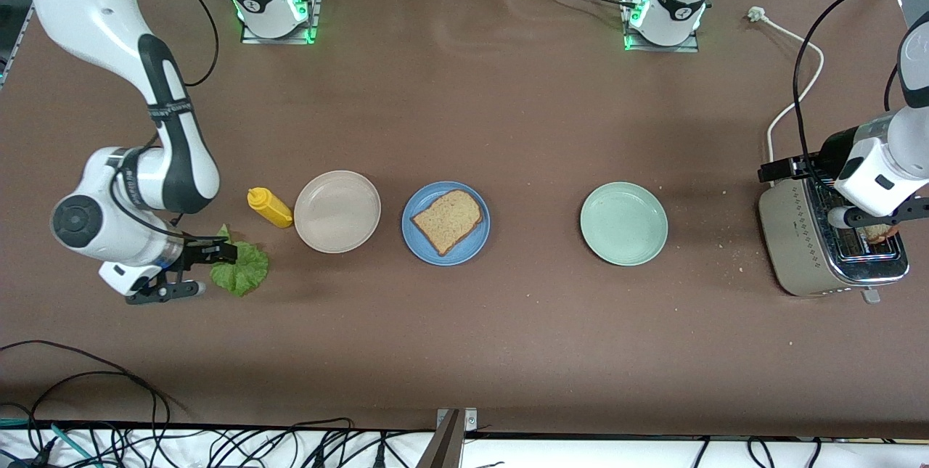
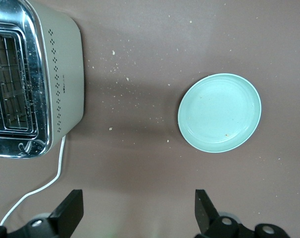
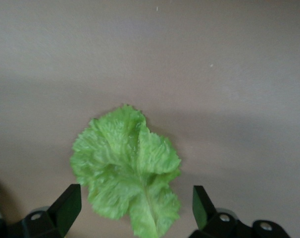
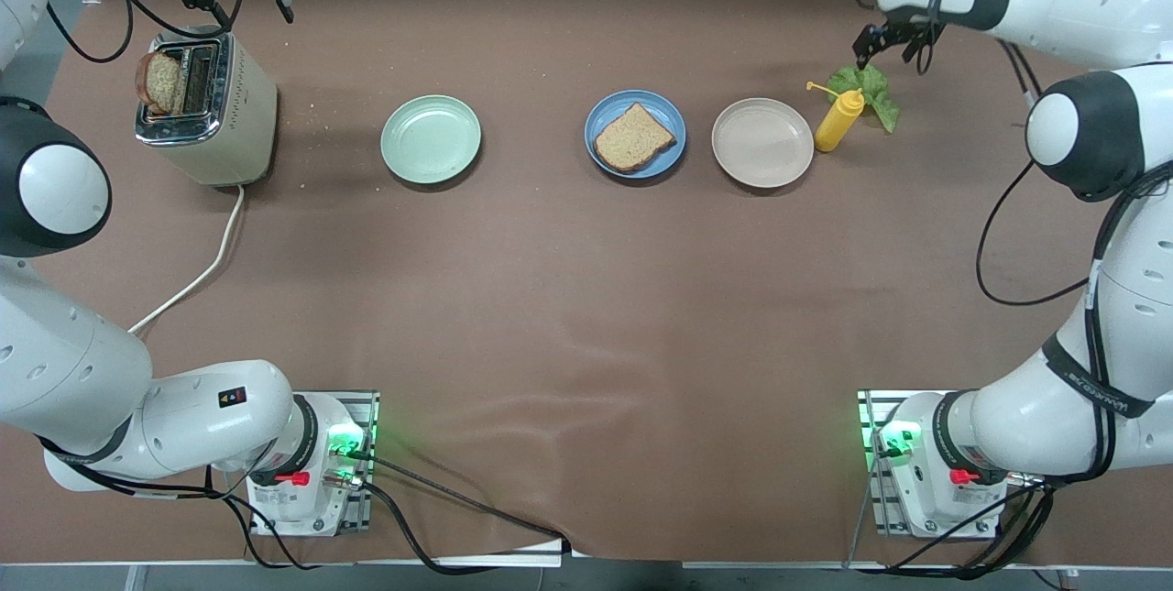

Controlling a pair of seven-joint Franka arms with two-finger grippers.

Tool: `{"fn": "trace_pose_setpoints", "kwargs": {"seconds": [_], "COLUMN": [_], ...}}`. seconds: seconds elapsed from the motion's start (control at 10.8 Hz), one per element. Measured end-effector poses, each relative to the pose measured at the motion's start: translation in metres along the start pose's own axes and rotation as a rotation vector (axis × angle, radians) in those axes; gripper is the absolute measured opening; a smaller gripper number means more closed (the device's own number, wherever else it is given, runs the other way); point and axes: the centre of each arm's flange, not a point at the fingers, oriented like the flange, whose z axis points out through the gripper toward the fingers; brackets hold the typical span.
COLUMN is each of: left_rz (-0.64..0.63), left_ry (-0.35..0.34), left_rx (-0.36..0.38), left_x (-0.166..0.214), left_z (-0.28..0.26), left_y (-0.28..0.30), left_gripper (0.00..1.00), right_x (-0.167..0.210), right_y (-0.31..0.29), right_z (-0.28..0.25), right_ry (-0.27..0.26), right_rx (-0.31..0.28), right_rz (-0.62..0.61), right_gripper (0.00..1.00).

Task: Make sandwich in blue plate with both arms
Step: 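Reach the right gripper down to the lettuce leaf and grasp it, then lift the lettuce and carry it over the blue plate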

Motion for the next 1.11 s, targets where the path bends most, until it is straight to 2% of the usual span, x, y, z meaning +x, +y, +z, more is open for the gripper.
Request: {"fn": "trace_pose_setpoints", "kwargs": {"seconds": [0.19, 0.46, 0.84, 1.02, 1.11], "left_rz": [0.001, 0.002, 0.004, 0.005, 0.005], "left_ry": [0.000, 0.000, 0.000, 0.000, 0.000], "left_rx": [0.000, 0.000, 0.000, 0.000, 0.000], "left_x": [0.000, 0.000, 0.000, 0.000, 0.000], "left_z": [0.000, 0.000, 0.000, 0.000, 0.000], "left_y": [0.000, 0.000, 0.001, 0.001, 0.001], "left_gripper": [0.99, 1.00, 1.00, 1.00, 1.00], "right_x": [-0.014, -0.025, -0.038, -0.037, -0.036], "right_y": [-0.002, -0.010, -0.013, -0.013, -0.013], "right_z": [0.032, 0.049, 0.075, 0.072, 0.070], "right_ry": [-0.016, -0.038, 0.003, 0.010, 0.013], "right_rx": [0.001, 0.010, 0.001, 0.002, 0.002], "right_rz": [-0.004, -0.012, -0.039, -0.061, -0.071], "right_gripper": [1.00, 1.00, 1.00, 0.92, 0.84]}}
